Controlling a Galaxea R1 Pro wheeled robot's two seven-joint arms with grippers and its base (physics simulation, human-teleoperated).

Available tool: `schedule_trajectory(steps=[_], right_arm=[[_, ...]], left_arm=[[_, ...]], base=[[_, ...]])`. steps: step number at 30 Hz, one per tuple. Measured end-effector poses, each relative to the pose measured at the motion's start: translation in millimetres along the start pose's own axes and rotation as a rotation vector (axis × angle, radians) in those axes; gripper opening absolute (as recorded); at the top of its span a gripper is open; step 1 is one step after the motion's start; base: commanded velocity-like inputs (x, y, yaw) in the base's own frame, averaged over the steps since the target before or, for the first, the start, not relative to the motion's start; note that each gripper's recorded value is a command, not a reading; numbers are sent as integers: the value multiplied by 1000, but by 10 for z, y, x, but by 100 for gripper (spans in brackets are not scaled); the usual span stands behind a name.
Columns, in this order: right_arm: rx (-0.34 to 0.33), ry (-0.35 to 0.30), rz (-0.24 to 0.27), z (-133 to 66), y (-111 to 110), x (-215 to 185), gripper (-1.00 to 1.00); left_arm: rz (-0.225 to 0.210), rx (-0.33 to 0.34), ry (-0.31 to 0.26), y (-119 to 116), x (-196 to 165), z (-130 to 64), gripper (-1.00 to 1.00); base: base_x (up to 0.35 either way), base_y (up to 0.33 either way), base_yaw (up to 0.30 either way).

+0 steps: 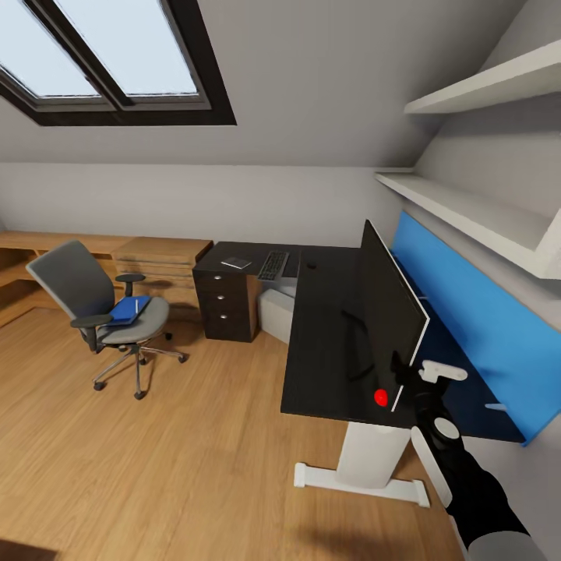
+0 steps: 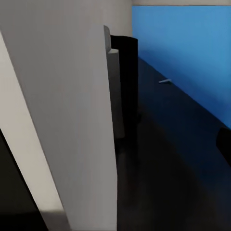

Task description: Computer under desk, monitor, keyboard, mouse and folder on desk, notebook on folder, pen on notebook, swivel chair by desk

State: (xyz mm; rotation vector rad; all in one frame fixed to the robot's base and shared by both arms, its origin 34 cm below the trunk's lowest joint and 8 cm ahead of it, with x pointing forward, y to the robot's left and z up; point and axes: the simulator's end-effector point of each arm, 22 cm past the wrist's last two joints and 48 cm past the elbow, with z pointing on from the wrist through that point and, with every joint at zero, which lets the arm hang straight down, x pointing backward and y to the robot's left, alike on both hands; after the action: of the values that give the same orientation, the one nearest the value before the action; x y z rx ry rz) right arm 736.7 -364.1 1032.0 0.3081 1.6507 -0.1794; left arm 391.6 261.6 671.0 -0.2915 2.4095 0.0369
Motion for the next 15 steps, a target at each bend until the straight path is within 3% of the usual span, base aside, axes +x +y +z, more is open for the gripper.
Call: schedule_trajectory(steps=[5,15], right_arm=[[-2,6,-1,2,3,28,100],[-5,20,-2,0,11,98,100]], left_arm=[[-1,-2,1,12,4,2,100],[-2,-3,2,18,5,3,100]], base=[[-103,0,0],[-304,0,0]])
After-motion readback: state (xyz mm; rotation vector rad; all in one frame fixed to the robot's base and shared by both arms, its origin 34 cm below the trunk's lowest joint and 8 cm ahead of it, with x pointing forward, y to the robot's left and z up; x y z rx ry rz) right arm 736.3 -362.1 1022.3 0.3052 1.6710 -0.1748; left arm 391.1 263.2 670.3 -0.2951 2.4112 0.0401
